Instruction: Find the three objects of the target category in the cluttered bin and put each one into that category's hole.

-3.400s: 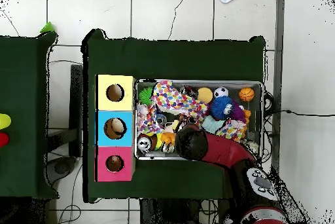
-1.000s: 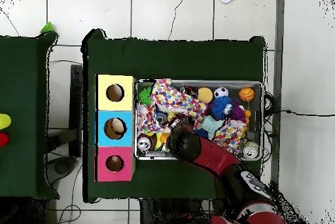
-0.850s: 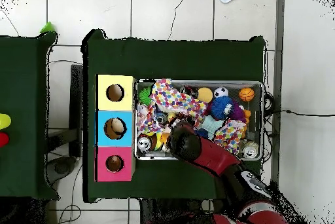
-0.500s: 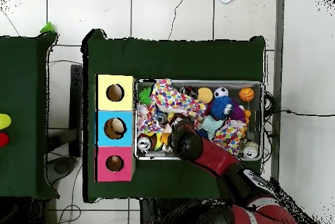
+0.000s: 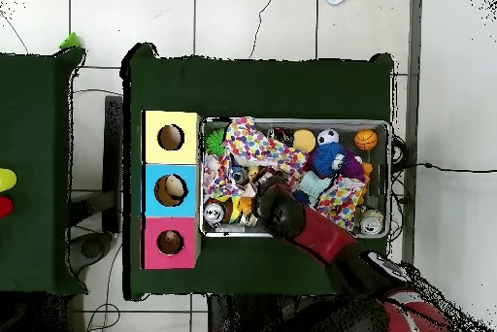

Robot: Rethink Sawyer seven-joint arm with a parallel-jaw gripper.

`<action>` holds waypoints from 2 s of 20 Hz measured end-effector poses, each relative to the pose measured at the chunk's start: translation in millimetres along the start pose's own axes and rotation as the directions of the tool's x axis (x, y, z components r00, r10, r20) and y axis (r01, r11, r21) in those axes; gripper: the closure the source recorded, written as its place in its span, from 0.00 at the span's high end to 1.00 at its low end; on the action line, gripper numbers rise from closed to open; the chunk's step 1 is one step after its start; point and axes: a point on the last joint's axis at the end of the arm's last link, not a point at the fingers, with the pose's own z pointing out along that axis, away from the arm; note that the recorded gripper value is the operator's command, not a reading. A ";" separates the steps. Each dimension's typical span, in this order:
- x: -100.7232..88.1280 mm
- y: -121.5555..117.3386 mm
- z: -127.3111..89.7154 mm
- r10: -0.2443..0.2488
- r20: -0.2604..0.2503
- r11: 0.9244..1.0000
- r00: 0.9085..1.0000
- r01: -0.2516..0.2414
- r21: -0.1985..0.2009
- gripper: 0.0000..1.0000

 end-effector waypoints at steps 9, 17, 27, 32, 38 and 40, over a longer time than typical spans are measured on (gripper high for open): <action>-14.2 -4.5 10.1 0.098 -0.032 0.991 0.995 -0.101 -0.084 0.00; -16.0 -2.8 11.3 0.113 -0.040 0.988 0.993 -0.116 -0.101 0.00; -16.9 0.1 10.9 0.117 -0.044 0.987 0.992 -0.121 -0.109 0.00; -18.4 5.9 7.3 0.137 -0.079 0.980 0.987 -0.147 -0.133 0.00; -19.2 12.3 -2.9 0.153 -0.137 0.971 0.979 -0.175 -0.161 0.00; -19.3 16.6 -6.0 0.151 -0.157 0.970 0.976 -0.178 -0.169 0.00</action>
